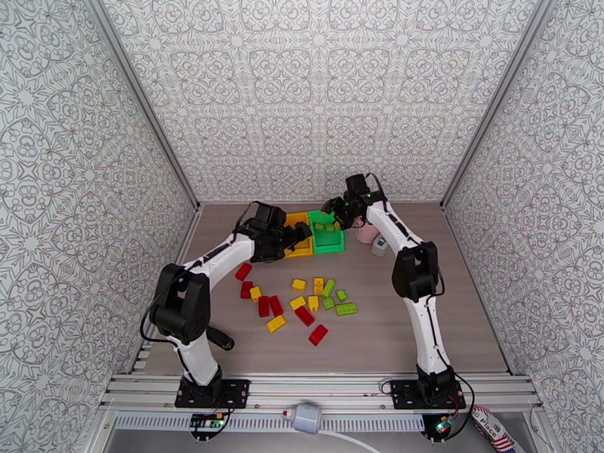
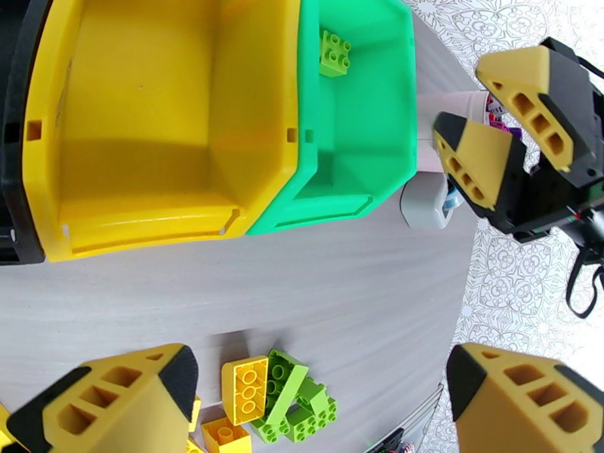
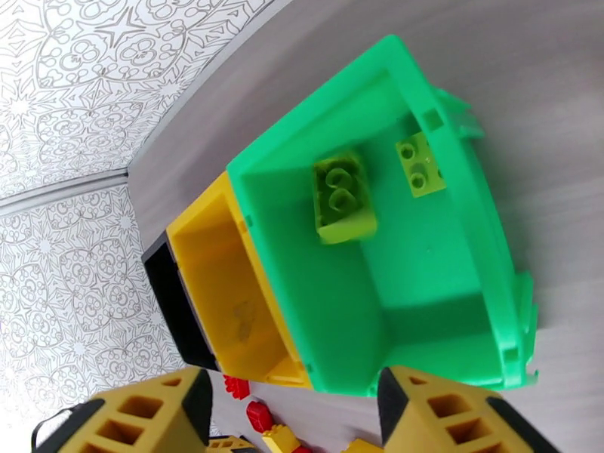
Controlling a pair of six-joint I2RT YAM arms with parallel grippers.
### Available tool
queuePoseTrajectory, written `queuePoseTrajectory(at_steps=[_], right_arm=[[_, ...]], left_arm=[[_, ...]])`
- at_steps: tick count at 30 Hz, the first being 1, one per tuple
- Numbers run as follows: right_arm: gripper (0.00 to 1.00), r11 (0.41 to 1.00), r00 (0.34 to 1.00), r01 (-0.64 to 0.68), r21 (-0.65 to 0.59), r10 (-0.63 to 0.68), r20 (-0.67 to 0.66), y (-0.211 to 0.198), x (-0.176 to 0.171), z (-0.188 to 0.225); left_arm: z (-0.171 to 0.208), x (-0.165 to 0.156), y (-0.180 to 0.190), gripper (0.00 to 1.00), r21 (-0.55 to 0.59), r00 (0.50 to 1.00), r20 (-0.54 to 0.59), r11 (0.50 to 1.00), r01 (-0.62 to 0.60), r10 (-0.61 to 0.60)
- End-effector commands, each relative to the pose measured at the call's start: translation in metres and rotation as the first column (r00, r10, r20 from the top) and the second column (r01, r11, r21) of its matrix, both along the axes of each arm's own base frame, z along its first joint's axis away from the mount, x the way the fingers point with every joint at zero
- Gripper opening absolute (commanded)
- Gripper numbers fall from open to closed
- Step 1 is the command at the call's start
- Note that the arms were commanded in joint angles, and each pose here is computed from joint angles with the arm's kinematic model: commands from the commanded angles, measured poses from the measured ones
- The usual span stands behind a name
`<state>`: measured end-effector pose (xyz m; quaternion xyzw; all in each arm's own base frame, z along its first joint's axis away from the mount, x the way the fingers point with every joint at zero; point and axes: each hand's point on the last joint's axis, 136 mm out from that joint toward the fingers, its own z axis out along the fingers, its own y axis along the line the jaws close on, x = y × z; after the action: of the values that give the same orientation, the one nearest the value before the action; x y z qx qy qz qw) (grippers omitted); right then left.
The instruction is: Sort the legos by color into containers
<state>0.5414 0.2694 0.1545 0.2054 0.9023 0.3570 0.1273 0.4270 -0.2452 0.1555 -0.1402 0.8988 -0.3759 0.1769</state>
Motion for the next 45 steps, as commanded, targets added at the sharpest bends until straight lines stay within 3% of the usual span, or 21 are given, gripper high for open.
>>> queuePoseTrajectory(at_steps=[1, 11, 16, 23, 33, 45], right_arm=[[0.62, 0.999, 0.999, -0.033, -0.034, 0.033, -0.015, -0.007, -0.018, 0.01], [0.61, 0.962, 0.99, -0.126, -0.241, 0.107, -0.092, -0.056, -0.115, -0.013], [0.62, 0.918, 0.973, -0.215, -0.334, 0.172, -0.154, -0.072, -0.175, -0.038], [0.62, 0.832, 0.923, -0.375, -0.408, 0.296, -0.245, -0.065, -0.234, -0.069], [0.57, 0.722, 0.863, -0.499, -0.479, 0.367, -0.346, -0.054, -0.259, -0.099], [0.54, 0.679, 0.832, -0.55, -0.487, 0.396, -0.388, -0.047, -0.257, -0.119]], left_arm=[[0.007, -0.019, 0.003, 0.92, 0.049, 1.0, 0.01, 0.999, 0.017, -0.017], [-0.017, -0.07, 0.0, 0.9, 0.256, 0.997, -0.047, 0.965, 0.063, -0.053], [-0.027, -0.095, 0.0, 0.9, 0.319, 0.996, -0.077, 0.946, 0.058, -0.036], [-0.034, -0.122, 0.011, 0.9, 0.361, 0.995, -0.098, 0.932, 0.011, 0.027], [-0.038, -0.159, 0.025, 0.9, 0.386, 0.994, -0.092, 0.922, -0.024, 0.065], [-0.045, -0.187, 0.044, 0.9, 0.365, 0.99, -0.089, 0.928, -0.068, 0.108]])
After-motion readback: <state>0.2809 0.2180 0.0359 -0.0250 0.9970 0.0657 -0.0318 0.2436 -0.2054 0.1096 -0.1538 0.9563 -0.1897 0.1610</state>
